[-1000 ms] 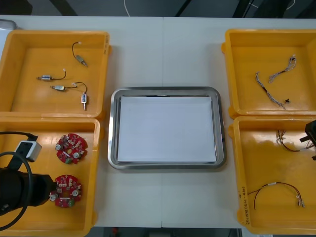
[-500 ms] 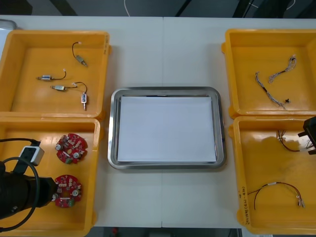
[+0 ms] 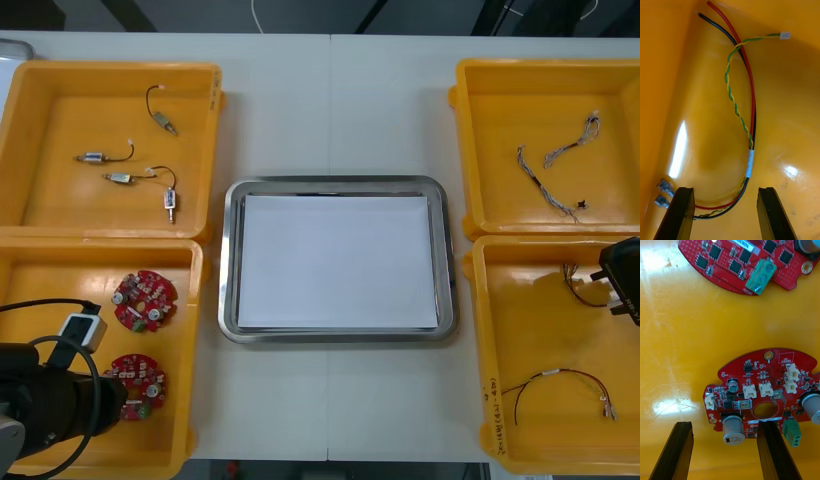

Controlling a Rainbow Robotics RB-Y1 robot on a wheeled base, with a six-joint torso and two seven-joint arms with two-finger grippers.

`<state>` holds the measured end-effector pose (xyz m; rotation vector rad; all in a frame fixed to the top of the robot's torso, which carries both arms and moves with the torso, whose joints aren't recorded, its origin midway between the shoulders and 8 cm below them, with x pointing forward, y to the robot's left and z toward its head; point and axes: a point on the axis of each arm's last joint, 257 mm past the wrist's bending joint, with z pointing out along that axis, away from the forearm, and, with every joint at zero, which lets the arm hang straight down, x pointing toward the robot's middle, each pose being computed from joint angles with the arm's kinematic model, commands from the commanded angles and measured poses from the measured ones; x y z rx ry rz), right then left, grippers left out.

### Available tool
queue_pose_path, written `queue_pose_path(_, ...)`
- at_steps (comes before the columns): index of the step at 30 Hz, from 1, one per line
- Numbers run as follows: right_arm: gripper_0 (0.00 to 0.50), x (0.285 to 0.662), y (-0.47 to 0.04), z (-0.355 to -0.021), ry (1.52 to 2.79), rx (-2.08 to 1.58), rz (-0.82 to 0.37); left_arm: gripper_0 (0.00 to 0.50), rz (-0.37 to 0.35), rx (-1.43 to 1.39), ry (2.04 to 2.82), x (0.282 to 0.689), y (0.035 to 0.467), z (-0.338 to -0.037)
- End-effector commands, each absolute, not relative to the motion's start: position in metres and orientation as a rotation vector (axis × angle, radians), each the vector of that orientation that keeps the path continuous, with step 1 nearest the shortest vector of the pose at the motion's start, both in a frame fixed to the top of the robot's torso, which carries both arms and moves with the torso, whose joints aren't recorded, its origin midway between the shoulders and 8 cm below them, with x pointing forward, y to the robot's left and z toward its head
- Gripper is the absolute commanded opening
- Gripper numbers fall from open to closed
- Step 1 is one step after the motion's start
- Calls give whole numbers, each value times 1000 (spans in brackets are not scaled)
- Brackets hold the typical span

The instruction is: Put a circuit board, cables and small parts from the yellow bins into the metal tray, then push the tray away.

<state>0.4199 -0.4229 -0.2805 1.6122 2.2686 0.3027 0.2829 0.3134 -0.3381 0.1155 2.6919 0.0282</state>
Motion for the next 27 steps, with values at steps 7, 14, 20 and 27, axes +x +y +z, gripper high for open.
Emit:
queue_pose_path(7, 482, 433, -419, -290, 2215, 1659, 351, 500, 12, 54, 2718, 264, 307, -353)
queue_pose_path(14, 482, 430, -418, -296, 2214, 1667, 356, 500, 13, 55, 2701, 271, 305, -350)
queue_pose_path(20, 482, 426, -414, -305, 2216, 1681, 367, 500, 19, 59, 2701, 271, 301, -352)
queue_pose_path(27, 482, 423, -414, -313, 2209, 1683, 373, 500, 17, 50, 2695, 273, 299, -352)
